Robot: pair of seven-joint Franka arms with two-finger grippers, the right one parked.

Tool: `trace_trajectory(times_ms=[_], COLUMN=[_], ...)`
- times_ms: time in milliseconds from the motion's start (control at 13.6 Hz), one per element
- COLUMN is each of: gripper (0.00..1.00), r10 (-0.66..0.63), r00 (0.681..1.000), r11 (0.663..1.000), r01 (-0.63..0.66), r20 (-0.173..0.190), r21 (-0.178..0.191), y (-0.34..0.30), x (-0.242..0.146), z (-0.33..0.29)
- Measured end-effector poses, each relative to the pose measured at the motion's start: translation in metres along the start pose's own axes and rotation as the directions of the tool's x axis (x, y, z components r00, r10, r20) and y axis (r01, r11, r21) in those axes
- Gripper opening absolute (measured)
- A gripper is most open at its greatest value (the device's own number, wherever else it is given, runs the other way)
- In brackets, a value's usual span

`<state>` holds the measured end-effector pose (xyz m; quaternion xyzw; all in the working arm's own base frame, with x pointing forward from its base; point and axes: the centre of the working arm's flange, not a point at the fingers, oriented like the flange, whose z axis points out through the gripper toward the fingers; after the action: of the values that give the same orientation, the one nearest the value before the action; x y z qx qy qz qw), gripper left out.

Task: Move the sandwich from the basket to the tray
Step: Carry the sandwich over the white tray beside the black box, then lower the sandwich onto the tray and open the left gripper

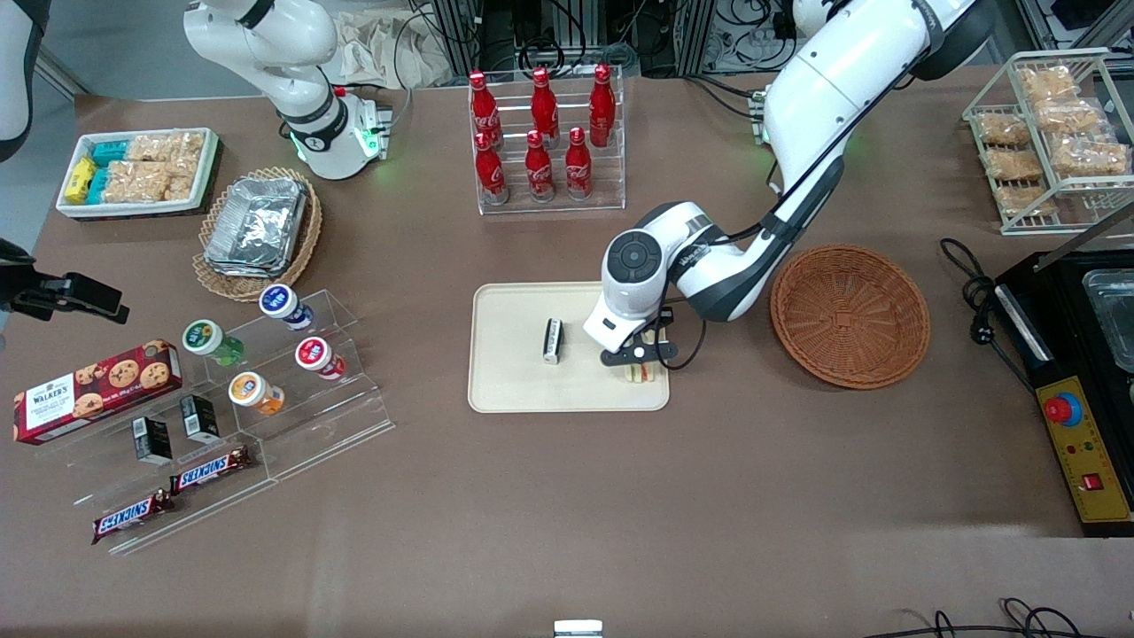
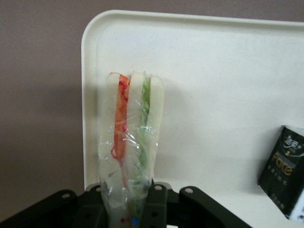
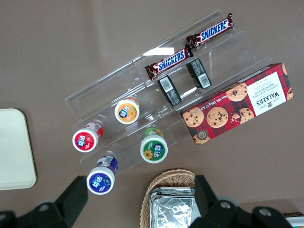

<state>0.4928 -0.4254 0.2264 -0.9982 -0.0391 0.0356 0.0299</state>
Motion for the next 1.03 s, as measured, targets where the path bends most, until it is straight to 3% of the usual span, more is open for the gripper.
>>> trace_trajectory(times_ms=[73, 294, 587, 1028], gripper=[0.30, 0.62, 0.99, 1.00], r10=[0.001, -0.003, -0.025, -0.182], r00=[1.000, 1.000, 0.999, 0.979], r11=[1.000, 1.000, 1.000, 0.983], r01=[-0.001, 0.003, 0.025, 0.183], r20=[0.002, -0.005, -0.038, -0.092], r21=[0.001, -0.005, -0.010, 0.000], y=[0.000, 0.001, -0.001, -0.045], x=[0.000, 0.003, 0.015, 0.045], z=[0.002, -0.002, -0.032, -0.199])
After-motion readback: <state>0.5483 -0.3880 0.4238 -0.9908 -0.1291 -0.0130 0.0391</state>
